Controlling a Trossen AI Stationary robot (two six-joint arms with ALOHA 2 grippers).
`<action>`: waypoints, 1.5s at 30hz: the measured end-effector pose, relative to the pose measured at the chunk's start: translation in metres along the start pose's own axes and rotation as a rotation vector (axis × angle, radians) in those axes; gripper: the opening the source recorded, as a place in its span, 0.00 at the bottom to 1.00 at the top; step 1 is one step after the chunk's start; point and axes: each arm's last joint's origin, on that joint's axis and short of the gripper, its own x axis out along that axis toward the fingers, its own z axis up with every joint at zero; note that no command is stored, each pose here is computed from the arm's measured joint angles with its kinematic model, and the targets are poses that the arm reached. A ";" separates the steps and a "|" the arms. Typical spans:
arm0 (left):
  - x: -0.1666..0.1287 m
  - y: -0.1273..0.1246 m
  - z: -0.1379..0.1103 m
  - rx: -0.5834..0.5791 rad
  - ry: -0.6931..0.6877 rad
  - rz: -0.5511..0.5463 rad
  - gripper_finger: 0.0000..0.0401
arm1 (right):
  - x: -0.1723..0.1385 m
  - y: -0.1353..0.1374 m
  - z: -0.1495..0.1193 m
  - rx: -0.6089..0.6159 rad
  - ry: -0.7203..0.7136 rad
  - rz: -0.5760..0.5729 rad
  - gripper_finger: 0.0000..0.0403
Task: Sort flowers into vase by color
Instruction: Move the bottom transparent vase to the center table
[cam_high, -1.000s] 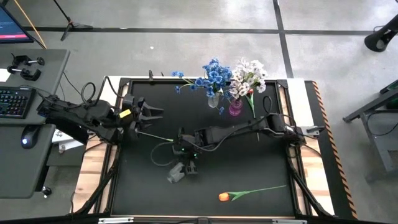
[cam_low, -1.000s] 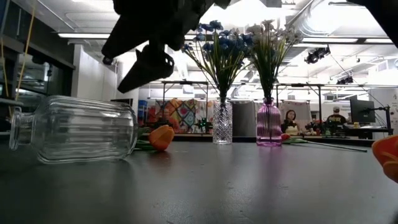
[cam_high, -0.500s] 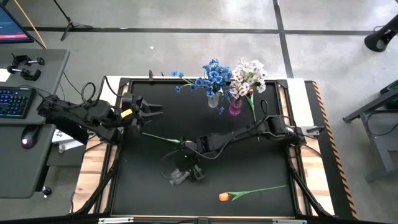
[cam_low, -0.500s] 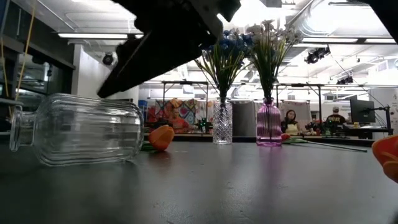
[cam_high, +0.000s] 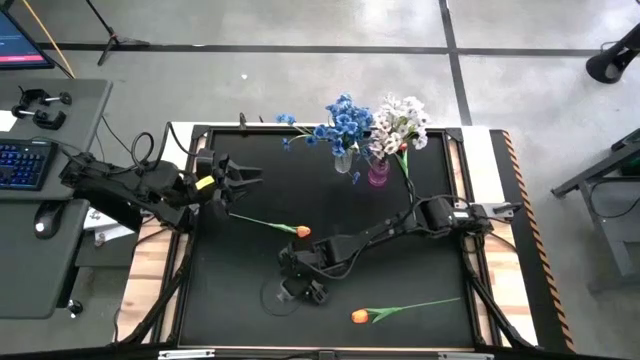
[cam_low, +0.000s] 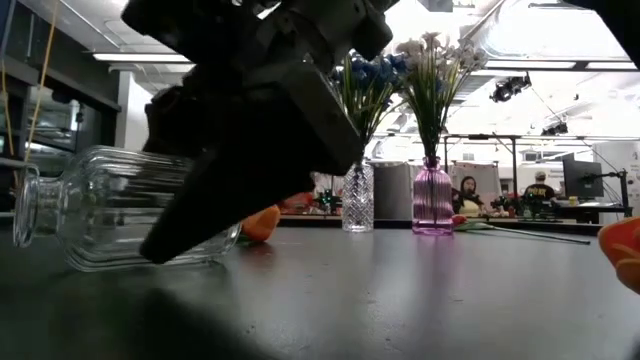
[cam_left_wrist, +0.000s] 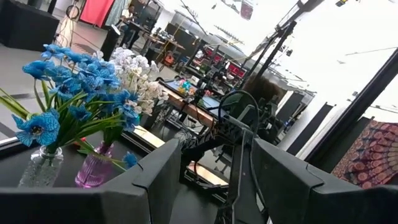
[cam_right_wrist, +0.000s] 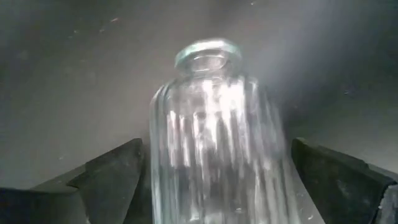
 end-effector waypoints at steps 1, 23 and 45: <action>0.000 0.000 0.000 0.000 0.000 0.001 0.46 | 0.000 0.001 0.001 0.006 0.003 -0.013 0.98; -0.002 0.005 -0.012 0.066 0.142 0.004 0.46 | -0.040 -0.012 0.010 0.270 0.240 -0.014 0.52; -0.055 0.007 -0.078 -0.001 0.659 -0.053 0.41 | -0.081 -0.050 -0.010 0.567 0.211 0.208 0.20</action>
